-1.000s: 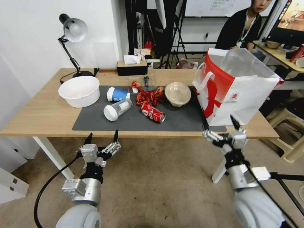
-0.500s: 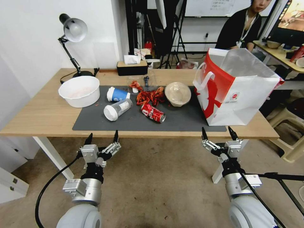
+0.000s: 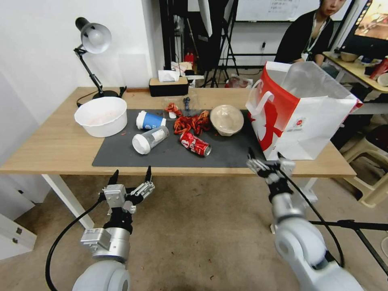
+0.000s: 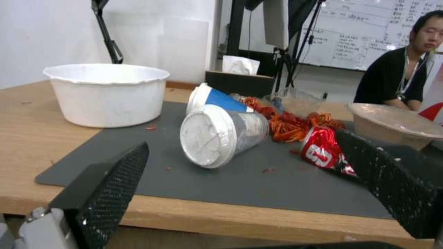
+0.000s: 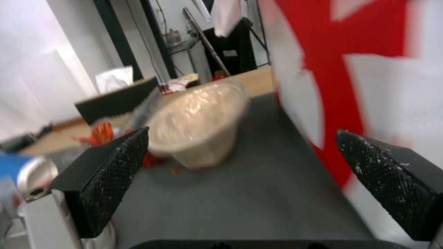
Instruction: Pick up the trash from the table and place it into the takeout bag.
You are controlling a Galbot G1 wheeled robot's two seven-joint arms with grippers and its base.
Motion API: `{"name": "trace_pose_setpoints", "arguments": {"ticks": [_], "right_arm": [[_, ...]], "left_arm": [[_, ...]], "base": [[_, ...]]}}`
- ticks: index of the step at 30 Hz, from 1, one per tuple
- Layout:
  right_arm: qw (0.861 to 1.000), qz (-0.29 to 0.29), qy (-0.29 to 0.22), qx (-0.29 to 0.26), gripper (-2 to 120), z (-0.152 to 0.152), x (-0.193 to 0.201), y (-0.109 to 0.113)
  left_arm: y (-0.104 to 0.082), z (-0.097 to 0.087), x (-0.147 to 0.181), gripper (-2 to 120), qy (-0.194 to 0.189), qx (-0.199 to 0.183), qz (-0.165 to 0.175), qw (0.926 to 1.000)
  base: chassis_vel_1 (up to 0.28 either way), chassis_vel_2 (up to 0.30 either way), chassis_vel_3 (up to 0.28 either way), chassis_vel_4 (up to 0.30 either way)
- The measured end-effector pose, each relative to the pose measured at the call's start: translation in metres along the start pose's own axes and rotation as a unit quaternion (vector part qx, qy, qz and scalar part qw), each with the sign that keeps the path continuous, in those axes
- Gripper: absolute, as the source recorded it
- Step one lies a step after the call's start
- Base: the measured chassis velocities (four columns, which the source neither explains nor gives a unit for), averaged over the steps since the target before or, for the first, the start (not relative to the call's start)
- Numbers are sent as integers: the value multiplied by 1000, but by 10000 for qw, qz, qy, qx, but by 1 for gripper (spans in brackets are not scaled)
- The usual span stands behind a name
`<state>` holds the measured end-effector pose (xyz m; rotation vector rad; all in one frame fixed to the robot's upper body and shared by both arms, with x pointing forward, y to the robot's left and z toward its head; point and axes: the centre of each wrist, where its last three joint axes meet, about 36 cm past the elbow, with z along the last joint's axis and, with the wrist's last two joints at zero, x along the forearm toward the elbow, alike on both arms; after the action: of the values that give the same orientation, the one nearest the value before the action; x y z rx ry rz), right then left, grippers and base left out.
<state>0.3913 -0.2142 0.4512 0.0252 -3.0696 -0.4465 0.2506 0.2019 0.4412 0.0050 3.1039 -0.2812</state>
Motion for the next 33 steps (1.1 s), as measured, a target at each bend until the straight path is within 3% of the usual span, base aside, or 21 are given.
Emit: {"name": "trace_pose_setpoints", "arguments": {"ticks": [8,11,21,24,33], "right_arm": [[9989,12,179,-438,100,-6,-42,10],[9930,100,676,-962,100,-4,-80,23],[9868,222,942,-1300,99,-3,-118,35],[9856,234,984,-1353,93,-4,-120,36],[9805,501,1219,-1454,59,-6,-132,27]], "left_arm": [[1,-1,2,100,-30,-22,-15,10000],[1,-2,3,100,-52,-39,-25,10000],[3,-3,3,100,-66,-58,-47,10000],[3,-3,3,100,-68,-63,-54,9999],[2,0,3,100,-49,-36,-41,10000]], "base": [[0,0,0,0],[0,0,0,0],[0,0,0,0],[0,0,0,0],[0,0,0,0]]}}
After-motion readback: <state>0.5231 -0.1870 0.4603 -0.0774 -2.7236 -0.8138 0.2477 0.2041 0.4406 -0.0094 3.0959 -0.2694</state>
